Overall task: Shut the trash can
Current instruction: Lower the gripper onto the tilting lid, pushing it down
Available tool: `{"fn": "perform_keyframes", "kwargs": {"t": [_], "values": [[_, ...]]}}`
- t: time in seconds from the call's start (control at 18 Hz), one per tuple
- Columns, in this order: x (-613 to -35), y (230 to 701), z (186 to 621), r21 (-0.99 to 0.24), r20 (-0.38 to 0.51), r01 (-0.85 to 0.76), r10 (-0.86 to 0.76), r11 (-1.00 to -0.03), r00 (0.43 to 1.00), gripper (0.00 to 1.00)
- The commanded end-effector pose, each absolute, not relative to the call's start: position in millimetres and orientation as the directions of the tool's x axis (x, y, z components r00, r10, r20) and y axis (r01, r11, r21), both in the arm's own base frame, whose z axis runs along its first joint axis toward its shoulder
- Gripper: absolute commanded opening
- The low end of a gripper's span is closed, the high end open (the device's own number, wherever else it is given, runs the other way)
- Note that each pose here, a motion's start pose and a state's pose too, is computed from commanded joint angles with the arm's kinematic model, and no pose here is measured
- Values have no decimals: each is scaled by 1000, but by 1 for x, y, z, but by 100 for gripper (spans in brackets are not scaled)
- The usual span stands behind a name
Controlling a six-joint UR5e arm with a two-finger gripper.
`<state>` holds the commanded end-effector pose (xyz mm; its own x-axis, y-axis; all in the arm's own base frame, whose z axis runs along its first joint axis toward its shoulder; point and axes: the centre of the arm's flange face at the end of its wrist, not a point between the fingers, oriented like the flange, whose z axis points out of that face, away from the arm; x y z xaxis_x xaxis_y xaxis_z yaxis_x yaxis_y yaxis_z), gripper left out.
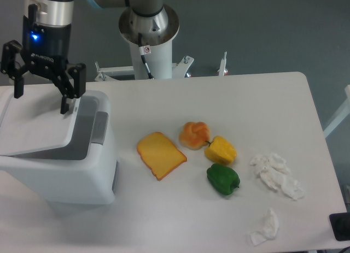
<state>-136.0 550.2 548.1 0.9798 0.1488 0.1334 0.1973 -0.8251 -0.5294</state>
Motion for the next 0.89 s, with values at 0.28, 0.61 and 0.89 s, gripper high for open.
{"fn": "perform_keyframes", "kwargs": {"t": [0.28, 0.61, 0.89], "values": [[-145, 548, 538, -513, 142, 220, 170, -830, 975, 100], [-145, 547, 533, -503, 148, 226, 174, -834, 974, 100], [-146, 549, 528, -495, 151, 231, 179, -838, 972, 100]]}}
